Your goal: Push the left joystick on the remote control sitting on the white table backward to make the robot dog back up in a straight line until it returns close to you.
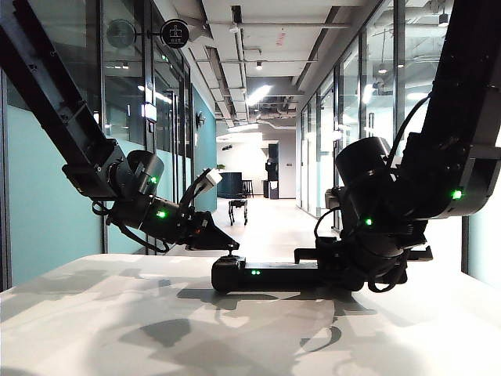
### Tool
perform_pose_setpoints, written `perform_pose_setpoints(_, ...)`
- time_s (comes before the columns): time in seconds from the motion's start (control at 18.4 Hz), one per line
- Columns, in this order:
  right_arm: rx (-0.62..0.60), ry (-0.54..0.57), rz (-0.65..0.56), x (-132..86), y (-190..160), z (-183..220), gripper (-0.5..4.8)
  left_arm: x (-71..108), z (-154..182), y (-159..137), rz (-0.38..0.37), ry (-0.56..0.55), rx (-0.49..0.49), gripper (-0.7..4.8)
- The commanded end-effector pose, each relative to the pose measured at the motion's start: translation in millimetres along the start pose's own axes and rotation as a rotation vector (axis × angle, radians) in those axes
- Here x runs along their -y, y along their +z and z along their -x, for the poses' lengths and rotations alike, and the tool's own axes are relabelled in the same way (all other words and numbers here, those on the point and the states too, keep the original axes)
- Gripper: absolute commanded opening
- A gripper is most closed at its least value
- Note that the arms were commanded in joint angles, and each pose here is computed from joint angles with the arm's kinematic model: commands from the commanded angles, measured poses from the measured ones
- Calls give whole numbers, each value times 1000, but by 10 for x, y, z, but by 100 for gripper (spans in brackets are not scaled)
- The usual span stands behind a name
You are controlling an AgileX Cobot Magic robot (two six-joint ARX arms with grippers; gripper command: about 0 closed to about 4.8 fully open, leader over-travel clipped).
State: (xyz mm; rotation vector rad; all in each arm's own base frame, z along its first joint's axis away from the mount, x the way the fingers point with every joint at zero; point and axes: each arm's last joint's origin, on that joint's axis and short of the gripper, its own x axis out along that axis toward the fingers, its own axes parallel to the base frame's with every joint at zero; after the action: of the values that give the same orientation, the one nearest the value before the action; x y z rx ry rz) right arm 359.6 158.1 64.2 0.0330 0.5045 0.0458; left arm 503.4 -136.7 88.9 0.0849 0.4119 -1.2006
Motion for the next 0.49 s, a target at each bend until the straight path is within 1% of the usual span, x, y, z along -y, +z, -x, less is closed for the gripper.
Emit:
perform_pose_setpoints(0.05, 37, 0, -17, -7, 62, 5, 207, 18, -1, 16, -15, -39, 10, -6)
perform_pose_setpoints(0.49, 37, -1, -17, -7, 62, 5, 207, 22, 3, 12, -13, -41, 4, -6)
